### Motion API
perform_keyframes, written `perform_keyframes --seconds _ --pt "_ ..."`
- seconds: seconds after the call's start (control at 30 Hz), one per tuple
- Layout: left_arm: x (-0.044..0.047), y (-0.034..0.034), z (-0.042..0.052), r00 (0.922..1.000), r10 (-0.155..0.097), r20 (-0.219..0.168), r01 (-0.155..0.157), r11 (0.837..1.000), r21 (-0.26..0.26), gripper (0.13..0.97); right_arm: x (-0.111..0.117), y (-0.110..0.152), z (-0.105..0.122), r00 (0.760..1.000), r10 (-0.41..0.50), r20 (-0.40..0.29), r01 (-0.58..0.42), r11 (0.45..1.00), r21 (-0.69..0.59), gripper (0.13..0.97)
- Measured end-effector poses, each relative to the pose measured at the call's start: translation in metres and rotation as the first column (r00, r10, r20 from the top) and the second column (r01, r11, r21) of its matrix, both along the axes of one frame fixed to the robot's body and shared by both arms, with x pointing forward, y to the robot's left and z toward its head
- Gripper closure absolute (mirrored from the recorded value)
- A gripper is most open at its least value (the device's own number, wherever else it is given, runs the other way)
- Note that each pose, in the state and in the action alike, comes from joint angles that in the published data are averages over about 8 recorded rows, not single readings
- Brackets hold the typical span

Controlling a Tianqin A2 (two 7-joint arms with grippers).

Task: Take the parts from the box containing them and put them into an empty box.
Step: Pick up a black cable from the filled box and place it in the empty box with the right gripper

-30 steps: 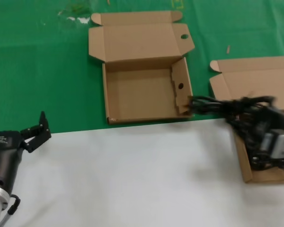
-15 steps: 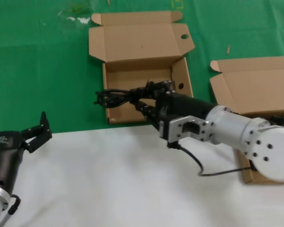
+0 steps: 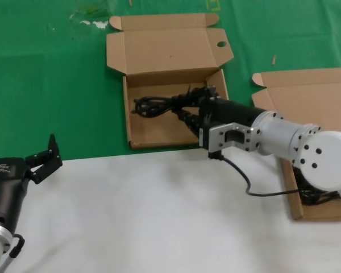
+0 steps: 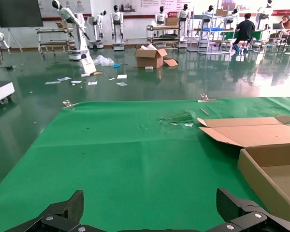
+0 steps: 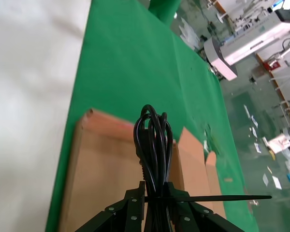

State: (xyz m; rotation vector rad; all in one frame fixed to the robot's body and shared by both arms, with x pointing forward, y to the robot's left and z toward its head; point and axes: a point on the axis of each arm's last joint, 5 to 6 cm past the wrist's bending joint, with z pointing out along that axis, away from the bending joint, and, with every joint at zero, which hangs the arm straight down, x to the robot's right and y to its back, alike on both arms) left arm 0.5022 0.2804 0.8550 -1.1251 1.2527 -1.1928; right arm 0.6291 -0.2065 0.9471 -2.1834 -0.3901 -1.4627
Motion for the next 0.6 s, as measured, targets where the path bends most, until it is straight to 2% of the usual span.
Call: perform_keyframes --seconds 0.6 --pt "0.0000 0.0000 0.0000 1.0000 0.000 0.000 0.000 1.000 0.000 0.132 0.0036 -0.0073 0.0037 1.000 -0.020 0.003 0.020 1.000 0.003 0.879"
